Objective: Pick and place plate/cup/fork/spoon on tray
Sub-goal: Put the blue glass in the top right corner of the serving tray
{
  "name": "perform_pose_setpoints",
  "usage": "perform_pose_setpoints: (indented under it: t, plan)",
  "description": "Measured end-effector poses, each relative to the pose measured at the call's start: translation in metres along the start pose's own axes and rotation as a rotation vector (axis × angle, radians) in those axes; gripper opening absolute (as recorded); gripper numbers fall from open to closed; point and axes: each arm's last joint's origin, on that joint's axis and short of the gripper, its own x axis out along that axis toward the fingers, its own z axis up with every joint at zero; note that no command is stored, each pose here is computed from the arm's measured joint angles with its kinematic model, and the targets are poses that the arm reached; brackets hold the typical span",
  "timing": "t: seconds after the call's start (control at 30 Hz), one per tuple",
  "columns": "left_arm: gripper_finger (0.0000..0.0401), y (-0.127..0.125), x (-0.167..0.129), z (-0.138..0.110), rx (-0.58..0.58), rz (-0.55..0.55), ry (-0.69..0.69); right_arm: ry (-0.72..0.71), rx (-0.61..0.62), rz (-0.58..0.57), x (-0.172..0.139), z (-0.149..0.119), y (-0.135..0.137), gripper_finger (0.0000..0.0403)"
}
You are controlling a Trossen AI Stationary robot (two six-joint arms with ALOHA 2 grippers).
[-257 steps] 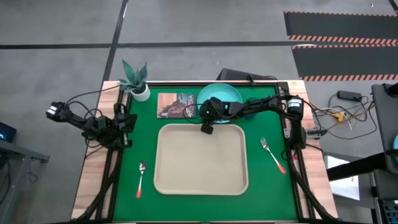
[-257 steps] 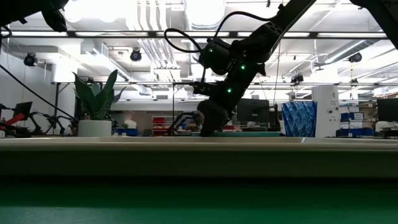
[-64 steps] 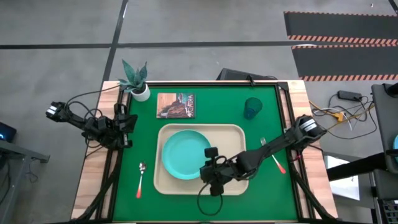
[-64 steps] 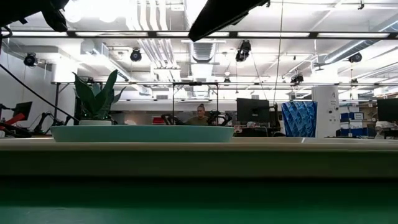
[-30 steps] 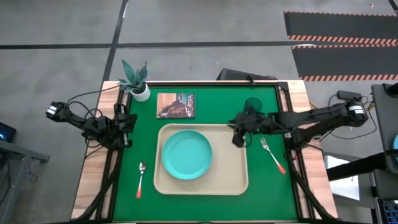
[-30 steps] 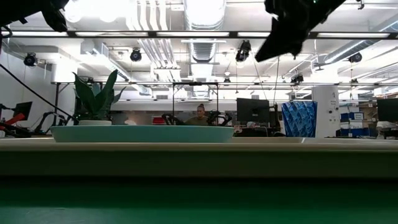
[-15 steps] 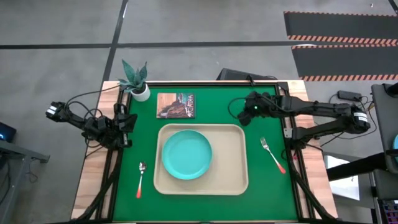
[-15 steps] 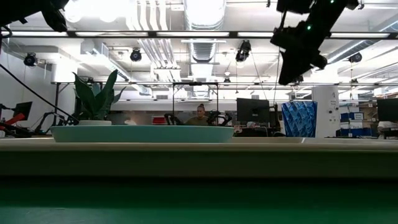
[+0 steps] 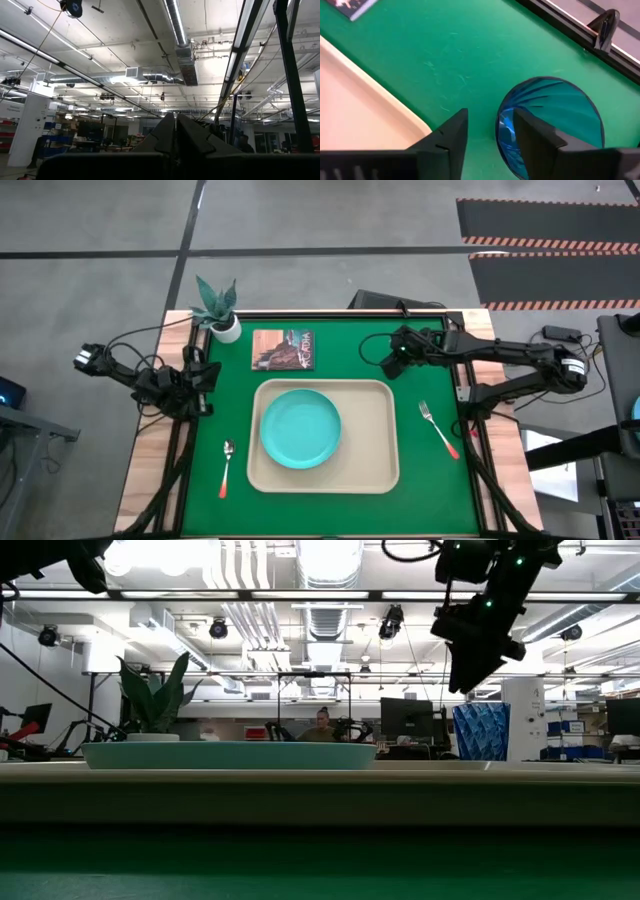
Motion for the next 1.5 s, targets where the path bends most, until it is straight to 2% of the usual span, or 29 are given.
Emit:
perform_pose_setpoints:
  t: [0.23,1.03,1.17,1.5]
  plan:
    - [0.0004,0.0,0.0,0.0,0.0,0.0,0.0,0.039,-0.02,-0.053,0.015,0.0,0.004,0.0182]
    - [0.0004,0.0,0.0,0.0,0.001,0.0,0.0,0.081,-0.042,-0.077,0.027,-0.002,0.006,0.0174]
    - [0.0004,0.0,0.0,0.0,0.001,0.0,0.001,0.087,-0.043,-0.079,0.028,-0.004,0.005,0.0159]
    - [0.0004,0.0,0.0,0.0,0.001,0.001,0.001,0.094,-0.043,-0.082,0.03,-0.006,0.005,0.0092]
